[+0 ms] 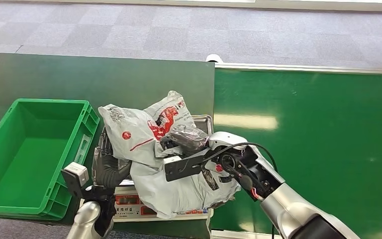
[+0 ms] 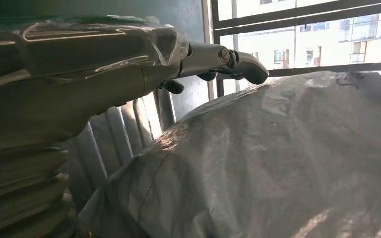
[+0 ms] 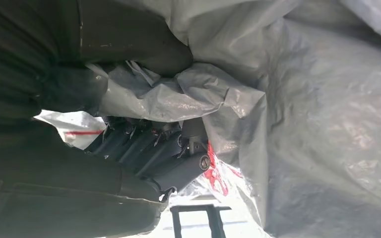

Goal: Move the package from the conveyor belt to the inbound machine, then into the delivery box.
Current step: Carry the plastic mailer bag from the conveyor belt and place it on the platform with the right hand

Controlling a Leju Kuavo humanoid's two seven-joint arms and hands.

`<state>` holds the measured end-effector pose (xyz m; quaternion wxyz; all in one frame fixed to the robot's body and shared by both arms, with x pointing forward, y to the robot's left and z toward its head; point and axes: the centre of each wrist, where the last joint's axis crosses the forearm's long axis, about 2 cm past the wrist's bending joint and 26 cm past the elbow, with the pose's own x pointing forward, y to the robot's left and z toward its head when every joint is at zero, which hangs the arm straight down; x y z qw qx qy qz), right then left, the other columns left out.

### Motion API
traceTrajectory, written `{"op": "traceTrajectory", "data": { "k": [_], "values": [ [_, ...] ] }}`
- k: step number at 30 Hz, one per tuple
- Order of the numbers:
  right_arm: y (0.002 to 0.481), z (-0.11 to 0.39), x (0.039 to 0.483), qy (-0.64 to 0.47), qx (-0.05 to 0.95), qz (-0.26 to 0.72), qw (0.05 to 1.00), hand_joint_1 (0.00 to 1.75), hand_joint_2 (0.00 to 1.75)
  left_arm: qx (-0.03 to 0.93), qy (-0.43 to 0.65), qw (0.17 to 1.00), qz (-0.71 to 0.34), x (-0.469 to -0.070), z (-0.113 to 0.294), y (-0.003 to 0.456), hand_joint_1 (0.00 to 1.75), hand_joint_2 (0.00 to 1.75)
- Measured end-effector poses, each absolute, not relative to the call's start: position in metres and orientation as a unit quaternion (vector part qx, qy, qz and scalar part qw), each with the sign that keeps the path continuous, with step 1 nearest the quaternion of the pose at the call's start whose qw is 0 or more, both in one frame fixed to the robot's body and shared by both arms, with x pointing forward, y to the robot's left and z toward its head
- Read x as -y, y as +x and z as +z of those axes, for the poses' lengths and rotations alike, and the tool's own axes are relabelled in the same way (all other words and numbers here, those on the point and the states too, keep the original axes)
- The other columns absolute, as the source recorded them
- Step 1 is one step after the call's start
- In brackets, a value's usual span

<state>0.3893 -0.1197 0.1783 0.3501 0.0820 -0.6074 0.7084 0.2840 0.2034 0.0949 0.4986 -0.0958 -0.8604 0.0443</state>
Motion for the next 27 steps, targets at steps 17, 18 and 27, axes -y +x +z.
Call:
{"op": "traceTrajectory", "data": {
  "k": [17, 18, 27],
  "values": [
    [0.388, 0.174, 0.12, -0.074, 0.69, 0.623, 0.362, 0.06, 1.75, 0.865, 0.168, 0.458, 0.115, -0.221, 0.108, 0.272, 0.0, 1.75],
    [0.387, 0.175, 0.121, -0.071, 0.699, 0.612, 0.364, 0.0, 1.75, 0.864, 0.188, 0.45, 0.126, -0.222, 0.112, 0.272, 0.0, 1.75],
    [0.381, 0.173, 0.124, -0.039, 0.73, 0.566, 0.38, 0.0, 1.75, 0.867, 0.197, 0.432, 0.151, -0.224, 0.123, 0.273, 0.0, 1.75]
  ]
}}
